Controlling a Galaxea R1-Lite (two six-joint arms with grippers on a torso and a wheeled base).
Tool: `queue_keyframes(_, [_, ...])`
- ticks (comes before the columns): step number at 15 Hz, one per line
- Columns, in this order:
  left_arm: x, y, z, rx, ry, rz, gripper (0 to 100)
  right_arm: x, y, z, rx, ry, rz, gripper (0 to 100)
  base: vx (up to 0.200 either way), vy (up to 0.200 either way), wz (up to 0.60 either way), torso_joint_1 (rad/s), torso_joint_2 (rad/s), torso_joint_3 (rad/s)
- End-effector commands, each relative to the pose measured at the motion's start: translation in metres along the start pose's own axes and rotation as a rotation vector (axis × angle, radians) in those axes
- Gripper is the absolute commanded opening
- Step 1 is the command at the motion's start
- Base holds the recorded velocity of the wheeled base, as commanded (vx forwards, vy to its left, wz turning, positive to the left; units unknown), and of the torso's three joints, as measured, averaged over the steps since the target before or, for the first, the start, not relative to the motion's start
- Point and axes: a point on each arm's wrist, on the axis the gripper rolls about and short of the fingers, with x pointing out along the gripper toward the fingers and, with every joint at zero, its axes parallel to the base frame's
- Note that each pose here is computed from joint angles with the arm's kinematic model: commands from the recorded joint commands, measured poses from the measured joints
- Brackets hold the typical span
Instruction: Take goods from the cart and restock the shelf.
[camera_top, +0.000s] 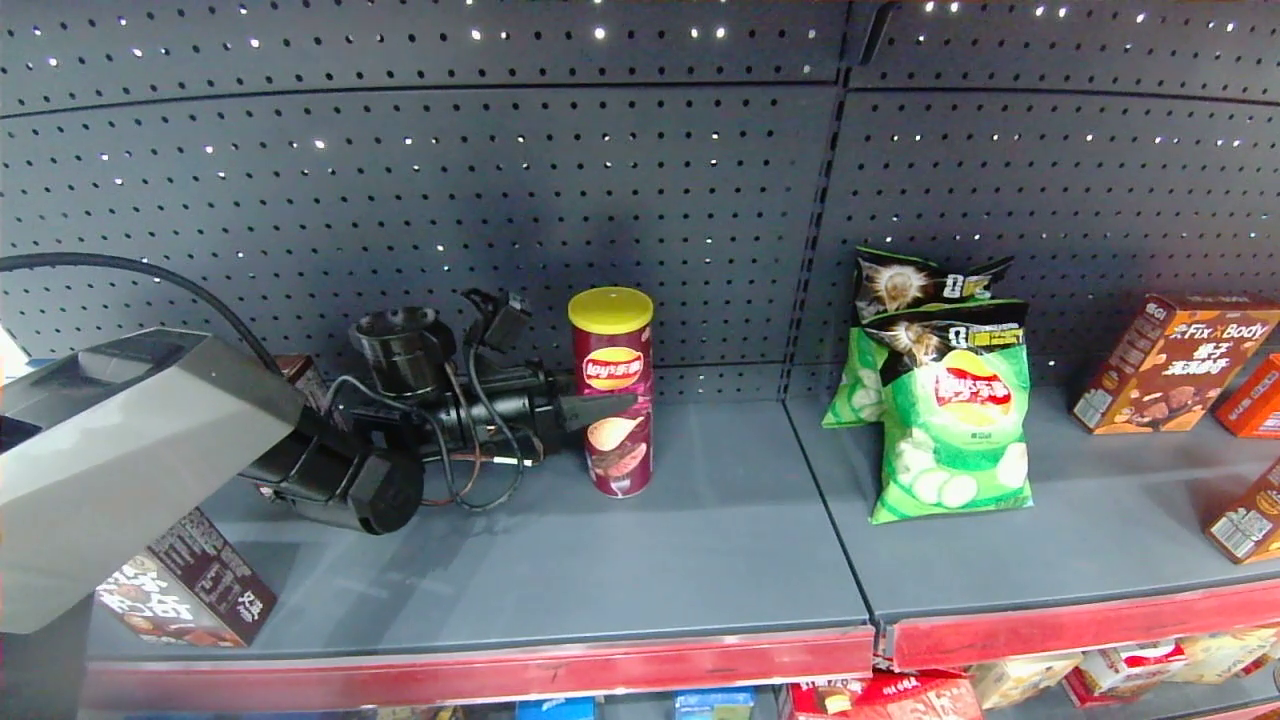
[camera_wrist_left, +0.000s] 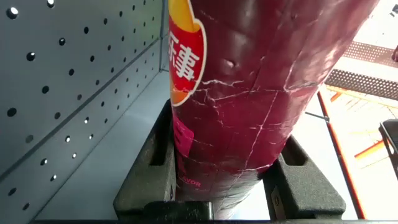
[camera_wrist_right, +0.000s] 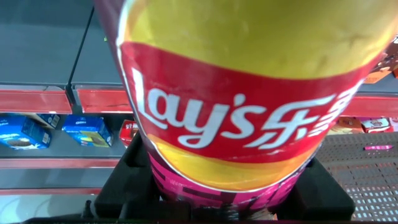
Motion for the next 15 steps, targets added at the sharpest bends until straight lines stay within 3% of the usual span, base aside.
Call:
queue_keyframes(1, [-0.003, -0.004, 0.011, 0.019, -0.012, 0.001, 0, 0.0, 0.0, 0.001, 0.0, -0.002, 0.0, 0, 0.0, 0.0, 0.0, 0.0, 0.0, 0.0])
queue_keyframes(3, [-0.007, -0.013, 0.021, 0.032, -0.02, 0.0, 0, 0.0, 0.0, 0.0, 0.0, 0.001, 0.001, 0, 0.0, 0.0, 0.0, 0.0, 0.0, 0.0])
queue_keyframes(7, [-0.024, -0.041, 0.026, 0.035, -0.021, 0.003, 0, 0.0, 0.0, 0.0, 0.0, 0.003, 0.001, 0, 0.0, 0.0, 0.0, 0.0, 0.0, 0.0])
queue_keyframes(8, [-0.029, -0.052, 0.022, 0.045, -0.029, -0.001, 0, 0.0, 0.0, -0.001, 0.0, 0.003, 0.001, 0, 0.0, 0.0, 0.0, 0.0, 0.0, 0.0])
queue_keyframes(10, [-0.038, -0.066, 0.011, 0.033, -0.022, 0.001, 0, 0.0, 0.0, 0.0, 0.0, -0.002, 0.0, 0, 0.0, 0.0, 0.0, 0.0, 0.0, 0.0])
queue_keyframes(15, [-0.047, -0.087, -0.007, 0.03, -0.027, 0.022, 0, 0.0, 0.0, 0.001, -0.002, -0.005, -0.003, 0, 0.0, 0.0, 0.0, 0.0, 0.0, 0.0])
